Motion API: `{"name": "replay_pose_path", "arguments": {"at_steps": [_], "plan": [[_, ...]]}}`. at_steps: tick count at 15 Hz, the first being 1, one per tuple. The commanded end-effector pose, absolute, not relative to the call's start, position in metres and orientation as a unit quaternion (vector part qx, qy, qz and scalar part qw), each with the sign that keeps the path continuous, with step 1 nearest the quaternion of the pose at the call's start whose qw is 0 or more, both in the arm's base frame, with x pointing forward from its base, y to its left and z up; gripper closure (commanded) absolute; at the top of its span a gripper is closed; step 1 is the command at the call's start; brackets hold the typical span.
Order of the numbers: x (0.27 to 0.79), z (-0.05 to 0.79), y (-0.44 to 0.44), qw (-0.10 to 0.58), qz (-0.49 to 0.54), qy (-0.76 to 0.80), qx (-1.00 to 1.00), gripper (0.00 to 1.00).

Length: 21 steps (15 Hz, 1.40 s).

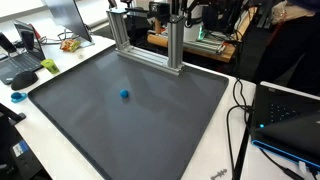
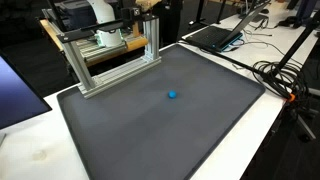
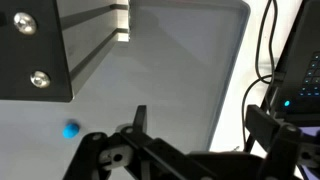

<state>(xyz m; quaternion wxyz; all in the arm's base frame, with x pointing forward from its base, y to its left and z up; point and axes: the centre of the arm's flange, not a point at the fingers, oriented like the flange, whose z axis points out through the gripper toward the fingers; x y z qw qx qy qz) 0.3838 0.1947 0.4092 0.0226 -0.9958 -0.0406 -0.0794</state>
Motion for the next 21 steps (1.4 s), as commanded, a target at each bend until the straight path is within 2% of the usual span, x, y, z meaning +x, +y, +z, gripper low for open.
{"name": "replay_pose_path", "arguments": {"at_steps": [1,11,13,21], "plan": [[0.384,0.409,0.195,0.023,-0.079,-0.041,-0.996,0.00],[0.385,0.410,0.193,0.015,-0.075,-0.037,-0.996,0.00],[0.392,0.411,0.181,-0.004,-0.062,-0.018,-0.998,0.00],[0.413,0.453,0.119,-0.002,-0.036,0.036,-0.999,0.00]]}}
